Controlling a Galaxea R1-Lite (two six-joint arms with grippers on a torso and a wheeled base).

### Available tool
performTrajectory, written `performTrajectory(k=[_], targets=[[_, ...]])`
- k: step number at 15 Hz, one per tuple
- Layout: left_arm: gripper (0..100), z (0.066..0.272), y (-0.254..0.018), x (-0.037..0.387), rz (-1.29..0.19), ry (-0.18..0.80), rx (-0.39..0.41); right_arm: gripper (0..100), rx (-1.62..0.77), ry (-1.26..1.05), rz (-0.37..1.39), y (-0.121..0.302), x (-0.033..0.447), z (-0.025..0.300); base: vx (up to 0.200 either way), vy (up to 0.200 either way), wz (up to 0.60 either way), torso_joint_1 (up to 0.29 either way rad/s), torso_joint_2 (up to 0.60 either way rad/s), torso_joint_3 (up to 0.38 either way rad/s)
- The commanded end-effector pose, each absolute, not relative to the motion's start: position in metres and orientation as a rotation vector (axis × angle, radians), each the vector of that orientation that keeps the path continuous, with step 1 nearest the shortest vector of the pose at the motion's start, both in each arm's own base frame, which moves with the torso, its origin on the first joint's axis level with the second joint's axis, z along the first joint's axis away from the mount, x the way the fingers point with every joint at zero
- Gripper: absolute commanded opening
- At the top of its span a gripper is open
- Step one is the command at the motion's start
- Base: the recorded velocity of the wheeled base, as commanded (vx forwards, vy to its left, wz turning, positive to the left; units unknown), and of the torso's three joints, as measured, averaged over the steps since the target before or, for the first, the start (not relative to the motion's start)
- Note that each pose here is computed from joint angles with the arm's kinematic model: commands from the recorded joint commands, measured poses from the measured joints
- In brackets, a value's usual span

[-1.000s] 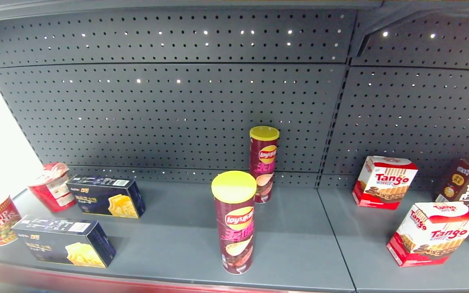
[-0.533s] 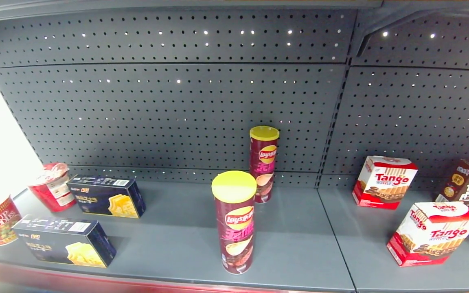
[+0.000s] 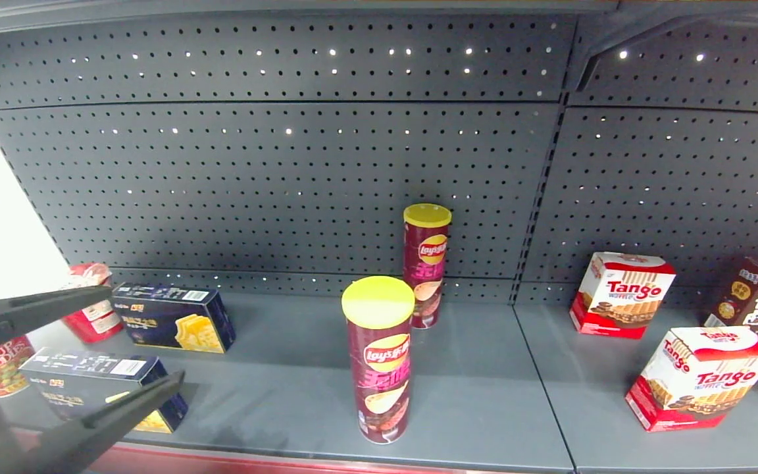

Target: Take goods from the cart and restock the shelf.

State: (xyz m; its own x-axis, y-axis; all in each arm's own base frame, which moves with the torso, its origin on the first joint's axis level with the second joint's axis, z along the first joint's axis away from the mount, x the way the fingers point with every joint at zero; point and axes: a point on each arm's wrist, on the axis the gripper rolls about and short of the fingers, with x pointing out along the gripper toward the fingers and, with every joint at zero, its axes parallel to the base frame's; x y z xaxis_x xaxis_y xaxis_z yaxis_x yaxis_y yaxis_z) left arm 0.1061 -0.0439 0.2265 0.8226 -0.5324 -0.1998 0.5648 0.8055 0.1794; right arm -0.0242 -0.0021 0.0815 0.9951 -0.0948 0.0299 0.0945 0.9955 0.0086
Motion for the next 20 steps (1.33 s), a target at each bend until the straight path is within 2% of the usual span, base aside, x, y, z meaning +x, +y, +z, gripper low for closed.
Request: performTrajectory(k=[1,2,3,4,5,7,12,14,17,20], targets=[[100,0.207,-0.063,0.130,-0.665,0.275,0.257,100,0.008,-0.031,-0.095,-0.002,-0.024,0.082,0.000,0.000,0.00,0.000,0.00,0.000],[100,0.200,-0.066,0.136,-0.673,0.317,0.261,100,0.008,-0.031,-0.095,-0.002,-0.024,0.082,0.000,0.000,0.00,0.000,0.00,0.000],[100,0.200,-0.066,0.136,-0.673,0.317,0.261,100,0.008,-0.031,-0.095,-0.002,-0.024,0.082,0.000,0.000,0.00,0.000,0.00,0.000],[100,0.190,-0.072,0.147,-0.674,0.379,0.273,100,0.008,-0.032,-0.093,-0.002,-0.024,0.082,0.000,0.000,0.00,0.000,0.00,0.000],[100,0.187,-0.074,0.151,-0.672,0.398,0.276,100,0.006,-0.032,-0.086,-0.002,-0.024,0.082,0.000,0.000,0.00,0.000,0.00,0.000],[100,0.176,-0.082,0.160,-0.698,0.457,0.284,100,-0.009,0.002,-0.011,0.000,-0.023,0.075,0.000,0.000,0.00,0.000,0.00,0.000],[100,0.155,-0.102,0.173,-0.763,0.558,0.325,100,-0.008,0.002,-0.011,0.000,-0.023,0.075,0.000,0.000,0.00,0.000,0.00,0.000],[100,0.149,-0.109,0.181,-0.738,0.570,0.344,100,-0.008,0.002,-0.011,0.000,-0.023,0.075,0.000,0.000,0.00,0.000,0.00,0.000],[100,0.144,-0.120,0.196,-0.613,0.520,0.380,100,-0.008,0.002,-0.011,0.000,-0.023,0.075,0.000,0.000,0.00,0.000,0.00,0.000],[100,0.140,-0.124,0.198,-0.572,0.531,0.407,100,-0.006,0.002,-0.012,0.000,-0.023,0.075,0.000,0.000,0.00,0.000,0.00,0.000]])
